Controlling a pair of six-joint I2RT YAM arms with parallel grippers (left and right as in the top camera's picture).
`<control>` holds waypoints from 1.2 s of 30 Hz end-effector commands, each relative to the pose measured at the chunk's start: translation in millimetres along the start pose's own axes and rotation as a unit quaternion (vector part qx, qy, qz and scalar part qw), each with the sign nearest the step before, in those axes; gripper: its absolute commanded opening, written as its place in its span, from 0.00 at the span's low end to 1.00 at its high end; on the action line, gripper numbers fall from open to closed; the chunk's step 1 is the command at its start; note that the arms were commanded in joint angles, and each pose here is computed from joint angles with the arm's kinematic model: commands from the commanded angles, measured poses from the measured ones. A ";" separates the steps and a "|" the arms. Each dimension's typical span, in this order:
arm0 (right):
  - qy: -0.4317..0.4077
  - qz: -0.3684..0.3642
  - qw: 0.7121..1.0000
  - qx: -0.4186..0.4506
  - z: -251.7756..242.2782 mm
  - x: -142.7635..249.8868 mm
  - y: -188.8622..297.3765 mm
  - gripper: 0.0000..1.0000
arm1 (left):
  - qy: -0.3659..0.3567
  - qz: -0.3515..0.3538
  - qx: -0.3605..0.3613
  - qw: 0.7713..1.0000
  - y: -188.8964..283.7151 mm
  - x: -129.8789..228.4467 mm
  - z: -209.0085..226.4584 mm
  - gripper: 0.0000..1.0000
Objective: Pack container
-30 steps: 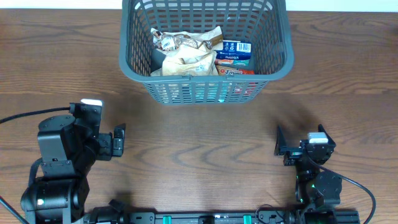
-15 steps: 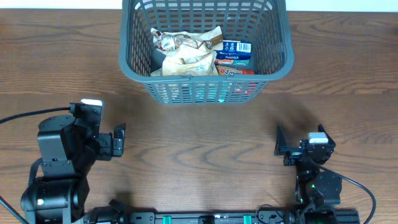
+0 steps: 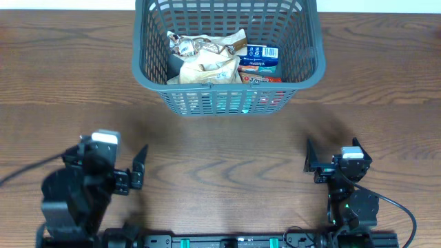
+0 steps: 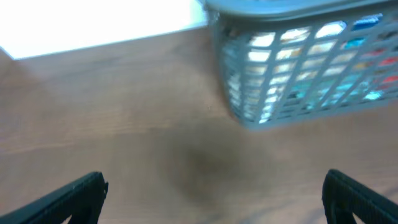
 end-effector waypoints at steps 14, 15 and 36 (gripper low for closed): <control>-0.007 0.000 1.000 -0.009 3.2 1.3 0.0 0.99 | -0.001 -0.249 -0.022 0.968 -54.5 39.4 -12.8 0.98; -0.007 0.000 1.000 -0.009 3.3 1.3 0.0 0.99 | -0.003 -0.260 -0.025 0.965 -57.2 41.9 -12.9 0.98; -0.007 0.000 1.000 -0.009 3.2 1.3 0.0 0.99 | 0.056 -0.152 -0.100 0.982 -88.6 104.8 3.3 0.99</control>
Point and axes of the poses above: each gripper's point midway between its finger pads, its own y axis back along the fingers, its own z axis along the line the jaws close on, x = y × z, the point moved 4 cm from there along y, back along the fingers, and after that the axes turned 4 degrees about -y, right-handed, at the moved point
